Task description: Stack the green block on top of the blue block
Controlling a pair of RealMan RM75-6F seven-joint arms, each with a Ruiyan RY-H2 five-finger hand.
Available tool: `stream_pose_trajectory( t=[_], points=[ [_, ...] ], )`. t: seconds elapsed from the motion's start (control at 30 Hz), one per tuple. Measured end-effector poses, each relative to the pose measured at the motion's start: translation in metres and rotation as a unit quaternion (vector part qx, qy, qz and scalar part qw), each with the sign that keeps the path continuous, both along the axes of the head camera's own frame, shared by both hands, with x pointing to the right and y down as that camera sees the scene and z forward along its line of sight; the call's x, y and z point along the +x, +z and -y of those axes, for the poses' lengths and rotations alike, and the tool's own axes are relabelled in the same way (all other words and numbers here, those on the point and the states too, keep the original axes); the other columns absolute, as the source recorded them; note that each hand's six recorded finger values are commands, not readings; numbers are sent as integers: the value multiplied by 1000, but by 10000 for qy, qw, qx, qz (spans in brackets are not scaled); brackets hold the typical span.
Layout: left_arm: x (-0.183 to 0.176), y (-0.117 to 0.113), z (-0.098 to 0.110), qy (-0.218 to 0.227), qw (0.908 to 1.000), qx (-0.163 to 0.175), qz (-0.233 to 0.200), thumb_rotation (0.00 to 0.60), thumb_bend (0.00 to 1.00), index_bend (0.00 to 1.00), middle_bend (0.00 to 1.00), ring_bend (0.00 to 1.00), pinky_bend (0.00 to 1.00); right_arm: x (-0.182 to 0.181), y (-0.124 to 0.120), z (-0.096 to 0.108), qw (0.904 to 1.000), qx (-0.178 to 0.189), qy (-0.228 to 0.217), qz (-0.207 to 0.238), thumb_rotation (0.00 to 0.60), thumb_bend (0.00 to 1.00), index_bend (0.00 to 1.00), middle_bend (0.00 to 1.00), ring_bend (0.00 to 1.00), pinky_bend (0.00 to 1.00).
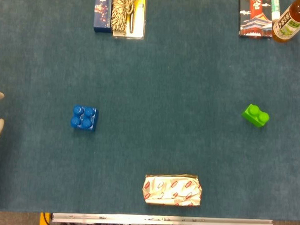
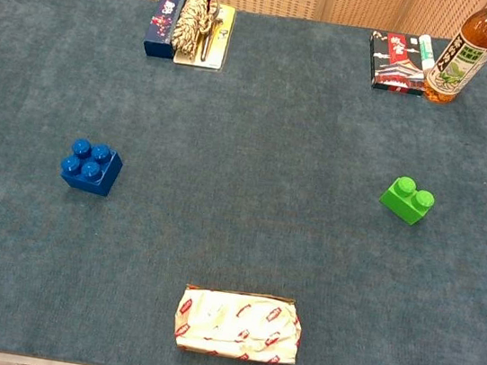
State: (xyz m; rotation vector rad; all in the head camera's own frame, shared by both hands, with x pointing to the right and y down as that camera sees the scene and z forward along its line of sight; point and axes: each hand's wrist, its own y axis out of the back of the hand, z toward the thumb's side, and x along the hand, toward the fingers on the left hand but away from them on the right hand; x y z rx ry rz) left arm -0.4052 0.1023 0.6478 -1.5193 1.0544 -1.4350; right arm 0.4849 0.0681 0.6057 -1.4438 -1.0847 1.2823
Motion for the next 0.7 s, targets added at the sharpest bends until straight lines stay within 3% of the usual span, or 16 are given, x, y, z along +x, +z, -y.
stream_pose_trajectory(
  t=[0.33,0.57,0.63,0.7],
  points=[
    [7,5,-1,96,9999,-105,-85,600,319,299,290,172,318,0,2,-1,10000,-73,7,-29,600,256,393,351,251,283],
    [29,9,-6,436,9970,-279,-570,600,318,299,284,149,315,4,-2,-2,10000,-2,66,48,600,256,393,351,251,283],
    [34,10,-6,515,9956,-352,-702,600,307,298,240,120,292,4,-3,-2,10000,7,74,46,600,256,393,351,251,283],
    [38,13,-5,583,9937,-469,-829,600,290,290,122,60,241,4,-3,-3,10000,3,73,46,600,256,393,351,251,283]
  ],
)
